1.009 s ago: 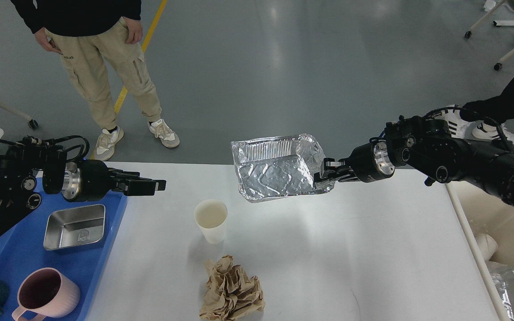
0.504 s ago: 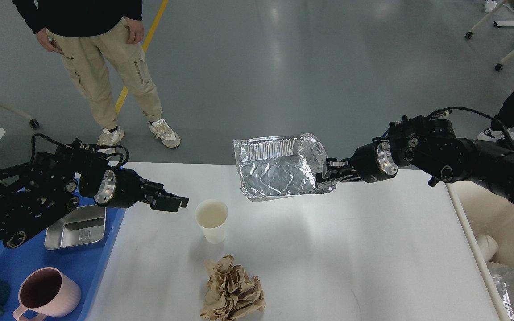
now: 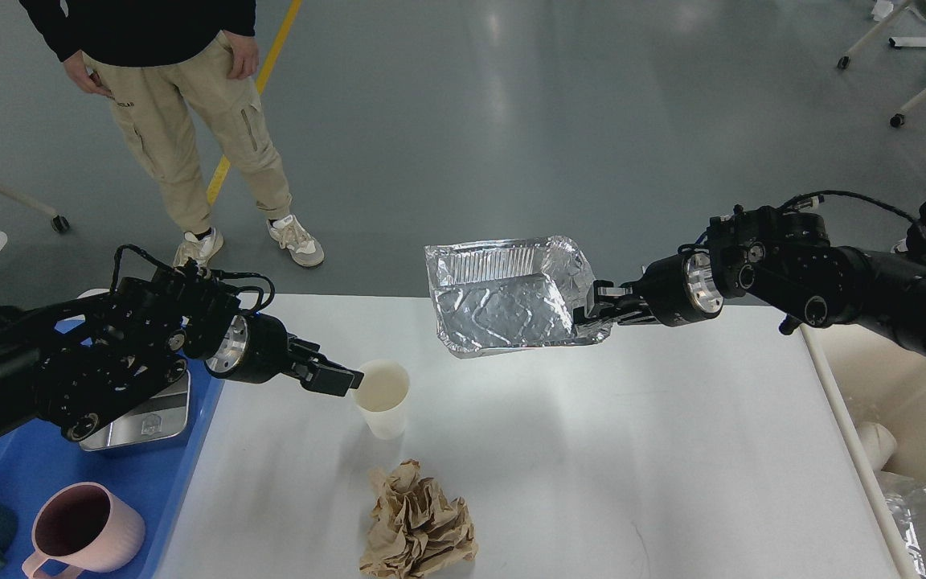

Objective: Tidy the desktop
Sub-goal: 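Grasp the white paper cup with the left gripper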

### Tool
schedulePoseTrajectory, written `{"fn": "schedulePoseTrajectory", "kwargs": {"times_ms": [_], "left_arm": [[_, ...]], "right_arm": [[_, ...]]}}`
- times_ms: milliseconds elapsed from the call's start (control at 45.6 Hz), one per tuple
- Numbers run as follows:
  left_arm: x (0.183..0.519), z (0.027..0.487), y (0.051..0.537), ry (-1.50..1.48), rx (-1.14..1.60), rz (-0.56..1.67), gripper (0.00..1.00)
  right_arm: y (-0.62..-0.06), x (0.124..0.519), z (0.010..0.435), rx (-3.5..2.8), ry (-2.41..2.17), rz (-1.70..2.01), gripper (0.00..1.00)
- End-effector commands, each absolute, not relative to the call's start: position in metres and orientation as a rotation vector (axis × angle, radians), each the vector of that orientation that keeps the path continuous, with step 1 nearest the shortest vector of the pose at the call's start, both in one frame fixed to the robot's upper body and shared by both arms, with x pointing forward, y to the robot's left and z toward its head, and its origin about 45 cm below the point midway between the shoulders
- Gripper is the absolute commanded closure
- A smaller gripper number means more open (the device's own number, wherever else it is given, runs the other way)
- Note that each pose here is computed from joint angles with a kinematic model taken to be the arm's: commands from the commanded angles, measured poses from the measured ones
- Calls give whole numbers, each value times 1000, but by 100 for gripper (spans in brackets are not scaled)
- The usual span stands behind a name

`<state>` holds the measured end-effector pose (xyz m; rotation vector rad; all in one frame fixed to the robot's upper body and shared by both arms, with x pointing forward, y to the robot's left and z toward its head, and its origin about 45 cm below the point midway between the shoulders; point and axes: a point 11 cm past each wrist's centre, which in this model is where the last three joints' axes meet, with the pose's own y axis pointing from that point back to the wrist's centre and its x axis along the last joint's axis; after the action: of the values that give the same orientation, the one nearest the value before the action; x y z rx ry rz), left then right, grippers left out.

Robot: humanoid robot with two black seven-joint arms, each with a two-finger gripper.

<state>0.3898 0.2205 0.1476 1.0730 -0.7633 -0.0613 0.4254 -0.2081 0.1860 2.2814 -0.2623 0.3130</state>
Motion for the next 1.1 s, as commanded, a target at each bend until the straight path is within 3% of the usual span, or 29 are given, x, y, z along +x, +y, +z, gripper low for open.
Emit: {"fn": "schedulePoseTrajectory", "kwargs": {"times_ms": [0,460,592,767,1074], "left_arm": [[391,142,218,-764,1079,-61,8],[391,123,194,-761,1060,-87,13],[379,111,192,-759,1056,-163,33],[375,102,196,-756,1055,-214,70],[376,108,201,-772,1020,-251,99]], "right_arm": [[-208,426,188,2287,-268,315,100],[-208,425,188,2295,-273,315,100],[-210,426,192,2302,-285,316,100],[-216,426,194,2305,-301,310,100],[-219,425,192,2303,-309,302,100]]}}
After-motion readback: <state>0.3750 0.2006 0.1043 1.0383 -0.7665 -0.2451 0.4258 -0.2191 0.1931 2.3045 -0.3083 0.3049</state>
